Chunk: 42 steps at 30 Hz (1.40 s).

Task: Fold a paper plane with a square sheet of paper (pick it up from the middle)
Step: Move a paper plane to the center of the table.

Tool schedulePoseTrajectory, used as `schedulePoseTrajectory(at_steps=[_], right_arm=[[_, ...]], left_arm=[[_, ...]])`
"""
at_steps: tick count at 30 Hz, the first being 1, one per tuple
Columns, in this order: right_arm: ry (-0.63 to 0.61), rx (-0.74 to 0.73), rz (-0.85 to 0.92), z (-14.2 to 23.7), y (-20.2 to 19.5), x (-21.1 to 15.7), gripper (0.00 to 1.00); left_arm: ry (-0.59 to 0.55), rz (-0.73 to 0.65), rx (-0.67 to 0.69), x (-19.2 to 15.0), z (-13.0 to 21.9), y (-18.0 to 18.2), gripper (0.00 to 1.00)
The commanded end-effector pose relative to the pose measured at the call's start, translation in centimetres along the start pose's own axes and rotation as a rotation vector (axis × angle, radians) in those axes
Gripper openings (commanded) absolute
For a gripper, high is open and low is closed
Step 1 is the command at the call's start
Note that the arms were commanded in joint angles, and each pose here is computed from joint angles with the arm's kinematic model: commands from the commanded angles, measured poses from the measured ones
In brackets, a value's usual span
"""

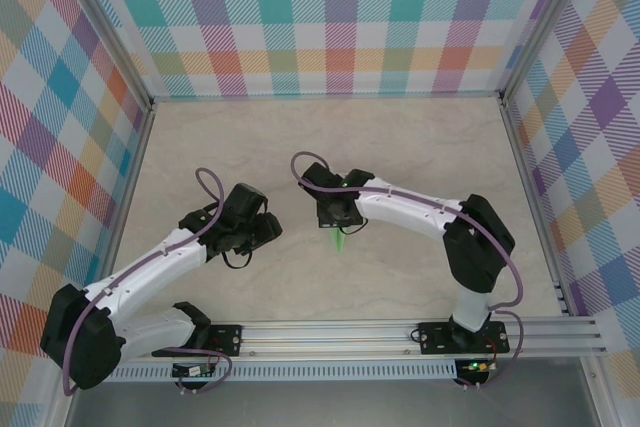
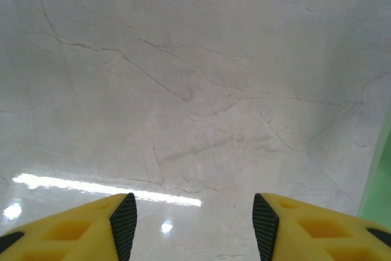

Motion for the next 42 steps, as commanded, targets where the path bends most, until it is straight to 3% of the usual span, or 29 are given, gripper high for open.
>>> schedulePoseTrajectory(at_steps=[1, 17, 23, 42], right_arm=[[0.056, -0.056, -0.015, -1.4, -0.5, -0.1, 0.10], [0.120, -0.043, -0.025, -5.9, -1.8, 1.6, 0.13], [0.127, -0.039, -0.019, -6.2, -2.1, 1.3, 0.19], [0.156, -0.068, -0.032, -7.1, -2.6, 1.0, 0.23]], left_arm=[[-0.006, 0.028, 0.037, 0.3, -0.1, 0.6, 0.56], [0.005, 0.026, 0.062, 0.3, -0.8, 0.9, 0.57], [0.025, 0.030, 0.066, 0.2, -1.6, 0.9, 0.57], [0.039, 0.027, 0.085, 0.2, -2.1, 0.8, 0.58]])
Point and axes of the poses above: each hand's point on the last joint's axis, 136 mm out from that joint toward the fingers, its own z axis back along the fingers, its own y axis along the line the jaws close on, x = y × z, the point moved 10 cm from there along z, back along the fingers, and after that the axes turned 8 degrees about z, right-handed, at the moved point
